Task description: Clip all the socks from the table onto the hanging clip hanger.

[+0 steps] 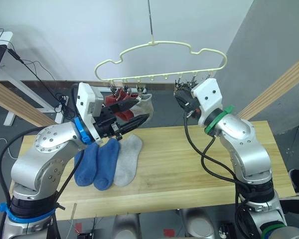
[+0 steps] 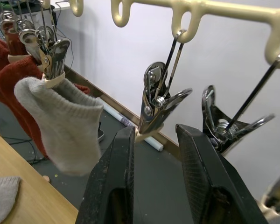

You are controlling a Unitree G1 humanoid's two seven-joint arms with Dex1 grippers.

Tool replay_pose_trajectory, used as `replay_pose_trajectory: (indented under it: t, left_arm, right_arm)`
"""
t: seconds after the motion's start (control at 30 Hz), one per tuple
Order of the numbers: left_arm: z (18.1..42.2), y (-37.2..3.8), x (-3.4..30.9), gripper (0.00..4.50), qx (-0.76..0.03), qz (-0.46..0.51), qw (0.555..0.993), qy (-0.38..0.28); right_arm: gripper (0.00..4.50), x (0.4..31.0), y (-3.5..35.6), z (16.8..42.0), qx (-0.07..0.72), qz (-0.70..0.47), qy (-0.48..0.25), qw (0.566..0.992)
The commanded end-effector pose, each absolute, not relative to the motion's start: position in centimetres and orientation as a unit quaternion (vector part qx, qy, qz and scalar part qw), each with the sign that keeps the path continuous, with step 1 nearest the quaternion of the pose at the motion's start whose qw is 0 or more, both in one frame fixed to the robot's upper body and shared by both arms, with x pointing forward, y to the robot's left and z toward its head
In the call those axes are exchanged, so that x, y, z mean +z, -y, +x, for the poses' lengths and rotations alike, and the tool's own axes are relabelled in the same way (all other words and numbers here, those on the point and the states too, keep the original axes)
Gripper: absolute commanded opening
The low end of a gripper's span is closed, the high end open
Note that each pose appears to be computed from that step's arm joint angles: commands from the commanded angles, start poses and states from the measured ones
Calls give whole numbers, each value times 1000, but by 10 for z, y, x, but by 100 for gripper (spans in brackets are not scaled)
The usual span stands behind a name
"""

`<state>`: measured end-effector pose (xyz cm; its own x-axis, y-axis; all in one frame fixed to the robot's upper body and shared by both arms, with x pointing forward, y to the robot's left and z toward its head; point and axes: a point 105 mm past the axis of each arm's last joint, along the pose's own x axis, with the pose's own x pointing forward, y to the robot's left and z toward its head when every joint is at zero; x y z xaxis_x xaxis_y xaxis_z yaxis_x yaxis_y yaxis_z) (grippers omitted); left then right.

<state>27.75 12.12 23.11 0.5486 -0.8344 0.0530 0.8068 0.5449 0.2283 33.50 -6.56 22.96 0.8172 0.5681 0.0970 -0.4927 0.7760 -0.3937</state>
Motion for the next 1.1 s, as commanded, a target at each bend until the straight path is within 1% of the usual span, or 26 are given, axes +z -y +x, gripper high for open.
replay_pose_trajectory:
  t: [0.03, 0.5, 0.87, 1.1]
  left_arm:
    - [274, -119, 237, 280, -475, 95, 869, 97]
    - [275, -115, 234, 280, -475, 96, 869, 97]
    - [275, -113, 232, 280, -469, 91, 873, 97]
    - [275, -113, 220, 280, -459, 82, 880, 83]
  right_arm:
    - [141, 245, 60, 330, 291, -172, 137, 931]
    - [141, 259, 44, 326, 307, -136, 159, 928]
    - [141, 259, 38, 326, 314, -120, 161, 928]
    - [141, 258, 37, 328, 311, -89, 150, 934]
